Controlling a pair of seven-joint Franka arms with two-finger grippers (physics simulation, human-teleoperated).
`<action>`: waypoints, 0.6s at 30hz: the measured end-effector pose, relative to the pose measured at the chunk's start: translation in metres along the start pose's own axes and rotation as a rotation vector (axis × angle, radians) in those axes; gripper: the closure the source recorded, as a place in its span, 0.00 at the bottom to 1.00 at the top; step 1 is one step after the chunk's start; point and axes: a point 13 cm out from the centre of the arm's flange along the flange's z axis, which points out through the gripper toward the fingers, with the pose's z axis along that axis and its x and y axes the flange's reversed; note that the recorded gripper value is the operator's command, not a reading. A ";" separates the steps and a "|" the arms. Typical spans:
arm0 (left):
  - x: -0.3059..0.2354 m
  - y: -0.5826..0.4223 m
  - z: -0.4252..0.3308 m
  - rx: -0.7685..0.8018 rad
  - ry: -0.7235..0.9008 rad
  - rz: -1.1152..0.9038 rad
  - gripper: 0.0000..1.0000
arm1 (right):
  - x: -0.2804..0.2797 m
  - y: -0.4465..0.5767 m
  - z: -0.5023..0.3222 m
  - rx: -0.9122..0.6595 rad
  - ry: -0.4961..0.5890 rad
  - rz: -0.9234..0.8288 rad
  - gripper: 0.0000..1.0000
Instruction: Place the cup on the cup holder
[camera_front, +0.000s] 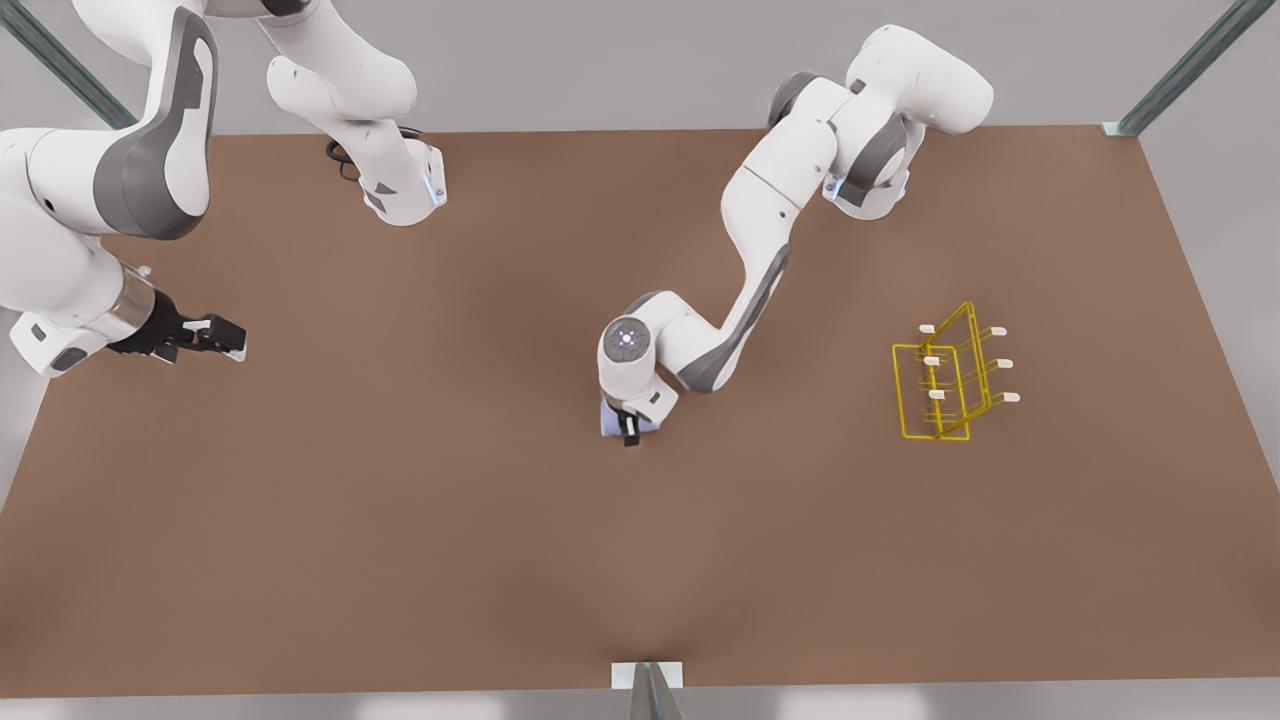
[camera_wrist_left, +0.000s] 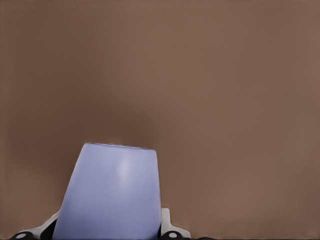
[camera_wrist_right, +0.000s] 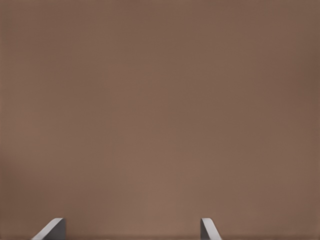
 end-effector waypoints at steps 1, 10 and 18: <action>0.000 -0.009 -0.023 0.001 0.015 -0.008 0.25 | 0.000 0.000 0.000 0.000 0.000 0.000 0.00; -0.123 -0.031 -0.064 -0.030 -0.411 0.111 0.22 | 0.000 -0.003 -0.001 0.000 -0.001 0.001 0.00; -0.263 -0.052 -0.138 -0.012 -0.989 0.137 0.22 | 0.000 -0.006 -0.001 0.000 -0.001 0.003 0.00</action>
